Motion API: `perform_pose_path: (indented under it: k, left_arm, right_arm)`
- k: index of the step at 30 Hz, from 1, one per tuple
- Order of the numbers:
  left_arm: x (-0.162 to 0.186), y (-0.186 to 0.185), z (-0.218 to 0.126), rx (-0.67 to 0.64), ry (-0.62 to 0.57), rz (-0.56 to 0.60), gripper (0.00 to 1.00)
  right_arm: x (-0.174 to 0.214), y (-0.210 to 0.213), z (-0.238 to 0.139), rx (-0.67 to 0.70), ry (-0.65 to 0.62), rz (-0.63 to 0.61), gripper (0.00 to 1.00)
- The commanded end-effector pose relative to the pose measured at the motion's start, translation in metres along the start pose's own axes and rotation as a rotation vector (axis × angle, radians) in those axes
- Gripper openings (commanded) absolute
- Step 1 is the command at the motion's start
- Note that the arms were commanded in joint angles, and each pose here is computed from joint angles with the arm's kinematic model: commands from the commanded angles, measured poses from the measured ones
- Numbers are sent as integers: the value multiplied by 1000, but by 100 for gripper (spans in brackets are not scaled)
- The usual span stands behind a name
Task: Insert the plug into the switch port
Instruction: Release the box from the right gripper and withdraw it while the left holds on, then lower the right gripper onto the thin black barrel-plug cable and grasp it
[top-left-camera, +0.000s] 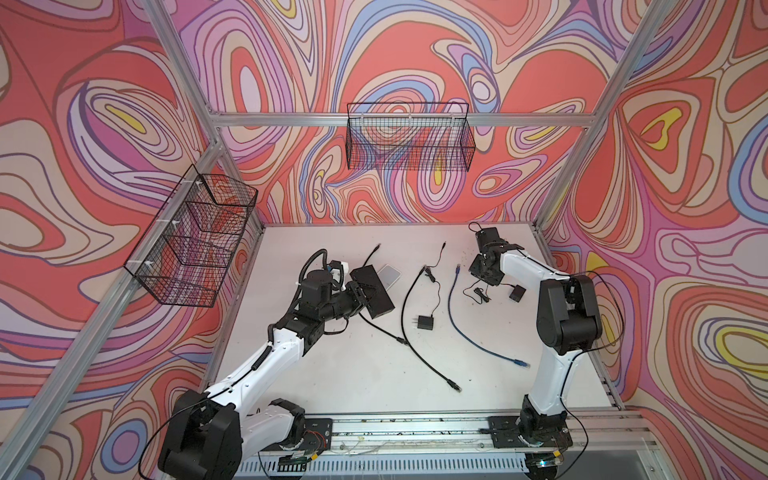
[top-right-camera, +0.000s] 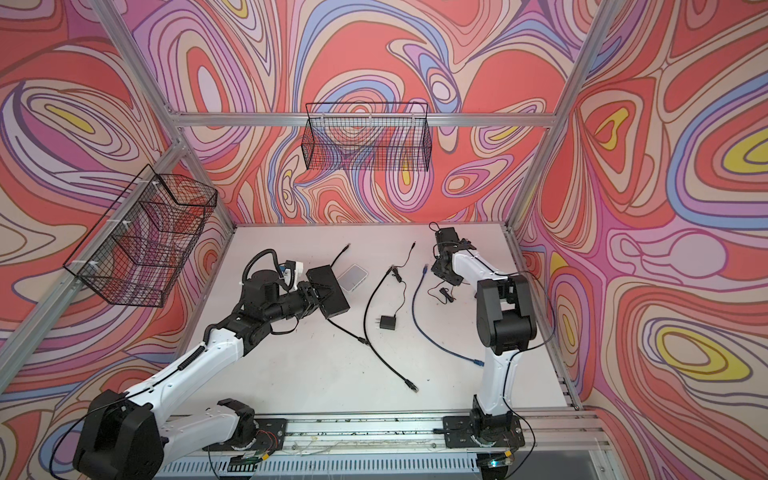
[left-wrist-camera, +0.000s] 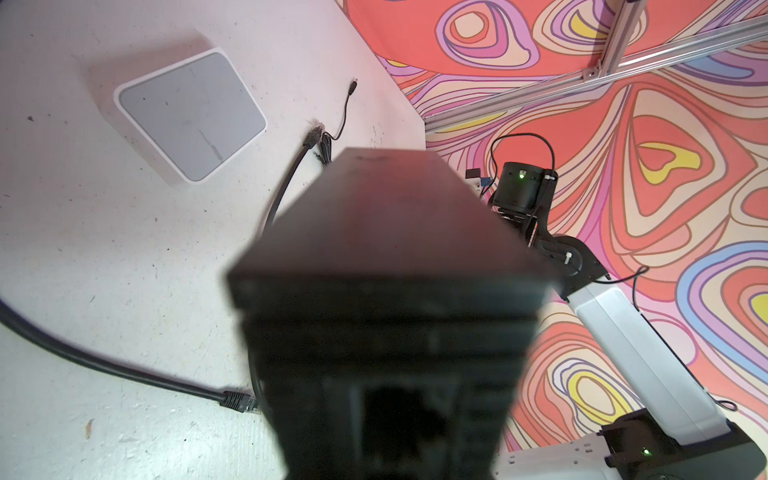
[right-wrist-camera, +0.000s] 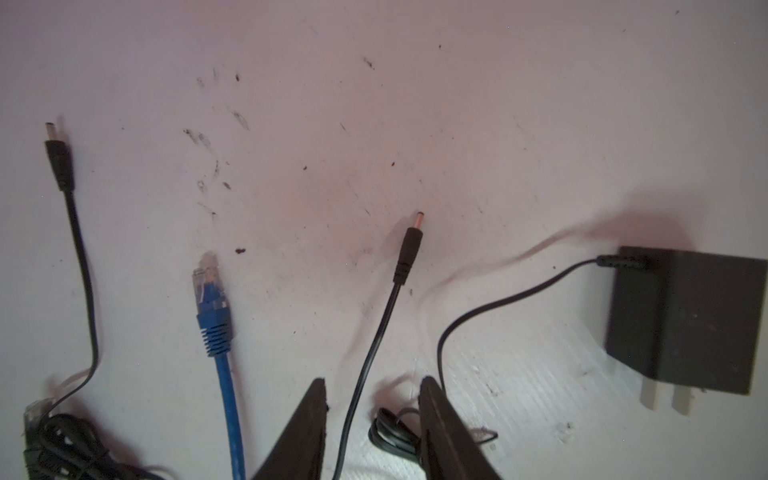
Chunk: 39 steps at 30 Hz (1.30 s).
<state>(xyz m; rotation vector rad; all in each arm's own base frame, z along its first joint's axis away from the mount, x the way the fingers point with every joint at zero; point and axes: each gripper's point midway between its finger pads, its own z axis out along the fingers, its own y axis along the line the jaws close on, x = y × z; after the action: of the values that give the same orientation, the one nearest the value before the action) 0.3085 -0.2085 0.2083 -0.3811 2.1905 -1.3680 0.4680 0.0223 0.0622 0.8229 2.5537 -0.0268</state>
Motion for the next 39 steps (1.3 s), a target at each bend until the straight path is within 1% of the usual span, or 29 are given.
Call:
perform_pose_path:
  k: [1,20,33,39]
  left_arm:
    - [-9,-11,-1,30,-27,36,7]
    - [-12,-11,6,29,-4,47,7]
    - [-11,-6,3,17,-11,45,7]
    - [-11,-4,2,16,-15,43,7]
  right_arm:
    - [-9,-4,7,31,0,-2,38]
    - [0,-16,37,76,29,43,35]
    - [-3,-22,50,62,49,64,31]
    - [-7,-15,51,35,49,52,30]
